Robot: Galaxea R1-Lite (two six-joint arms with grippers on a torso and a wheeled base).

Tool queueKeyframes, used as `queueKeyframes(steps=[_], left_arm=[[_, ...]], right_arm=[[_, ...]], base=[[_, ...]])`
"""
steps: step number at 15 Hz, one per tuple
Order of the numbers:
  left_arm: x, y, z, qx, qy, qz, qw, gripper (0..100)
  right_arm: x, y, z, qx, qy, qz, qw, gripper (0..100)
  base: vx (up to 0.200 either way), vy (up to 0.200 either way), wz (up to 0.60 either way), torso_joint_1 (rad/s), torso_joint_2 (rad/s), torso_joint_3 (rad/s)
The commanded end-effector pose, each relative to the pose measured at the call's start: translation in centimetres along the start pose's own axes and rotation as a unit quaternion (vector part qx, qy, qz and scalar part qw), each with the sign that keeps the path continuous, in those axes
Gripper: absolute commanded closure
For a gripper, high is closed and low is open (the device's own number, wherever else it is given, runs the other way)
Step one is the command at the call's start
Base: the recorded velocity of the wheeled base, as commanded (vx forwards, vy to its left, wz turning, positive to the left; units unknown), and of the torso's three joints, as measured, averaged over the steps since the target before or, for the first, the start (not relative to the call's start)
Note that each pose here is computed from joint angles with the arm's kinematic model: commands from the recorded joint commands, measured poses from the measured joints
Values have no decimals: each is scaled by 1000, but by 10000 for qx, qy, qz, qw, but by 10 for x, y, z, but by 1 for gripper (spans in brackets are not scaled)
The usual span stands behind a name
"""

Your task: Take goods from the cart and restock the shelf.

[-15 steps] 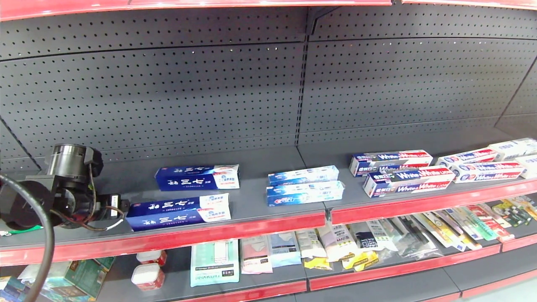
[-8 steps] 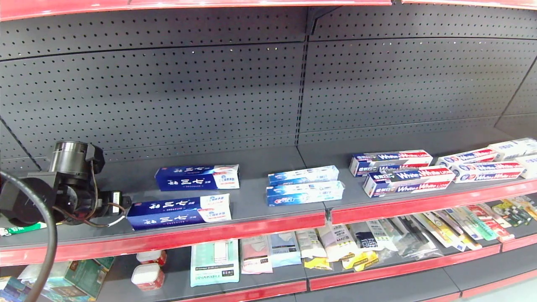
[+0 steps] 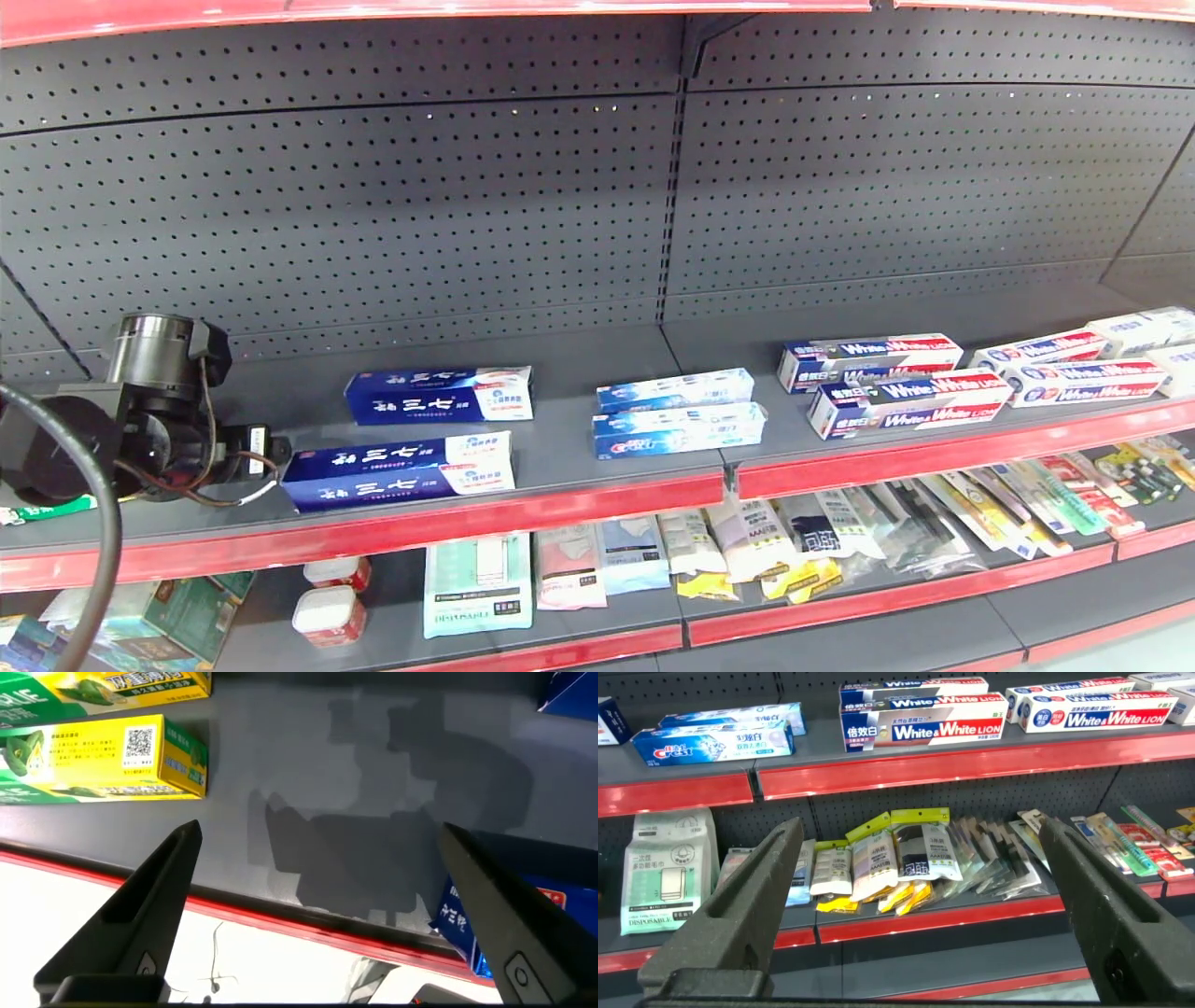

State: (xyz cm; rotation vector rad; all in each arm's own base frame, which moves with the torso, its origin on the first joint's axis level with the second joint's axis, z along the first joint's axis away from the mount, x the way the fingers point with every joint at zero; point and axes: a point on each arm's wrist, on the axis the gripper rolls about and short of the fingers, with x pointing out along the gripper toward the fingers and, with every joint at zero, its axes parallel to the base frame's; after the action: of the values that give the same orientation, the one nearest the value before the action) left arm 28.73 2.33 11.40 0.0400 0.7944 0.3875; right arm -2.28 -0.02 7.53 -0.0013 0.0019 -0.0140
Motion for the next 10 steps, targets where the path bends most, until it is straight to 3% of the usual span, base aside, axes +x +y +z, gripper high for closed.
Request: queueKeyframes(steps=[1, 10], left_arm=[[-2, 1, -2, -3, 19, 3, 10000, 0], [0, -1, -8, 50, 116, -46, 9999, 0]], right_arm=[[0, 0, 0, -1, 6, 1, 10000, 0], [0, 0, 0, -1, 6, 1, 10000, 0]], base=[[0, 0, 0, 0, 0, 0], [0, 0, 0, 0, 0, 0]])
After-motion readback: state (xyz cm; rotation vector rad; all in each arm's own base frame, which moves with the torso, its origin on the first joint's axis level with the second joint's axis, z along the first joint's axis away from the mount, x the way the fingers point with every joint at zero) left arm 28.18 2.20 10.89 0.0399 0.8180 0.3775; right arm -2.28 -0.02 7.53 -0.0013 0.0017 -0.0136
